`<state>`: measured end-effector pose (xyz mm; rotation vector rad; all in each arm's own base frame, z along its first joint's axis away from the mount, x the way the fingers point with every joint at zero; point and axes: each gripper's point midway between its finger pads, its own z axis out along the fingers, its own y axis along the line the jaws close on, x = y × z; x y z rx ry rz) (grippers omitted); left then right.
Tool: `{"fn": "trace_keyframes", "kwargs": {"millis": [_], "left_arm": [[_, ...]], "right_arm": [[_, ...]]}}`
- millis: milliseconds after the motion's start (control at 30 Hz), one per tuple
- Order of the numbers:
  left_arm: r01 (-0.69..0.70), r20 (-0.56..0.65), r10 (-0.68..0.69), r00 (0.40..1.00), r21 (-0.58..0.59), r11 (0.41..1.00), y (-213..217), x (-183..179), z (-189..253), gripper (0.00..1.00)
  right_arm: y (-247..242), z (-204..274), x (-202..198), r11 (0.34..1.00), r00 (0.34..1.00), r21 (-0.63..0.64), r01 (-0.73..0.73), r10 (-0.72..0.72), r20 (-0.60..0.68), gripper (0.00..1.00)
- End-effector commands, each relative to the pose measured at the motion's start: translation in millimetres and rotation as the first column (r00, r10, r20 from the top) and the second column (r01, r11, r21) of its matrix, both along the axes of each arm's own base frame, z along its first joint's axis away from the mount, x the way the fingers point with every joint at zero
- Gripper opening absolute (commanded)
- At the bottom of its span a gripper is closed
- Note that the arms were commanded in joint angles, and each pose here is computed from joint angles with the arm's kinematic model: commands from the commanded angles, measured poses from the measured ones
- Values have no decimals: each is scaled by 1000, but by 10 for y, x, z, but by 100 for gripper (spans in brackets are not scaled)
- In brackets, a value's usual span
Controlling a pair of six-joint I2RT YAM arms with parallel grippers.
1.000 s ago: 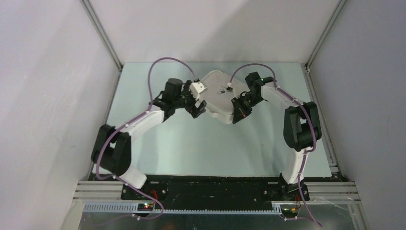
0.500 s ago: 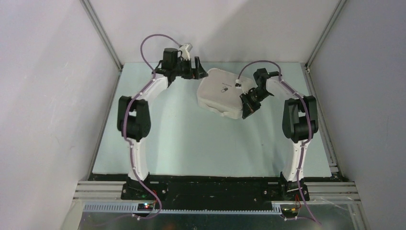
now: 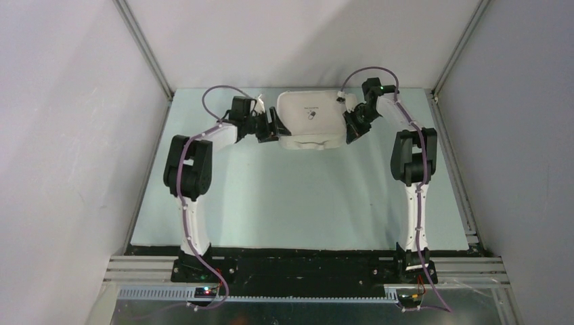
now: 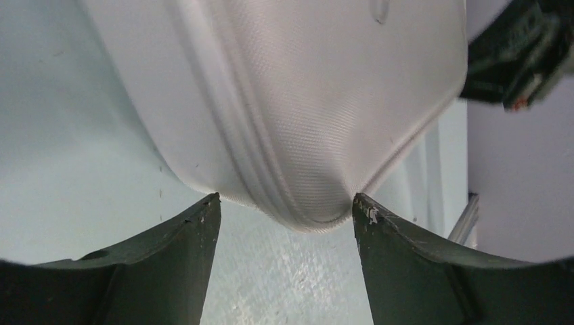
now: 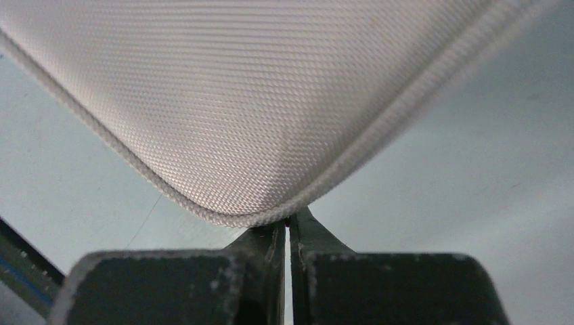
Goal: Organize the medicine kit
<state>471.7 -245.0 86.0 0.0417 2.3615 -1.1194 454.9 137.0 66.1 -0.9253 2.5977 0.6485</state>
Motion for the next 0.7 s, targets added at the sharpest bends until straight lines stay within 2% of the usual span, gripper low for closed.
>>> {"fn": "trace_keyframes", "kwargs": {"millis": [0, 100, 167, 300, 333, 400, 533, 567, 667], "left_arm": [[153, 231, -147, 962, -5, 988, -153, -351, 635, 75], [236, 313, -258, 914, 107, 966, -278, -676, 697, 75], [303, 372, -376, 849, 241, 922, -316, -904, 666, 75], [311, 419, -436, 796, 335, 889, -254, -1094, 814, 76], [303, 405, -435, 804, 350, 886, -191, -1099, 817, 76], [226, 423, -377, 824, 365, 903, -4, -933, 949, 78], [-47, 488, -167, 857, 396, 917, 476, -230, 1275, 89], [-127, 500, -87, 862, 378, 917, 593, 46, 1371, 93], [-238, 489, 70, 869, 289, 927, 703, 579, 1489, 98]], "right_arm": [[244, 82, 518, 1000, 986, 22, -15, 11, 164, 0], [378, 41, 652, 999, 981, 33, -22, 16, 194, 0], [461, 39, 757, 999, 974, 38, -23, 13, 228, 0], [546, -22, 880, 999, 967, 42, -9, -2, 256, 0], [565, -30, 909, 999, 964, 36, -14, 4, 266, 0], [559, -22, 931, 999, 961, 30, -14, 5, 275, 0], [534, 12, 879, 999, 963, 24, -21, 14, 269, 0], [521, -23, 840, 999, 966, 19, -25, 19, 257, 0], [511, -30, 780, 998, 964, -1, -59, 58, 258, 0]]}}
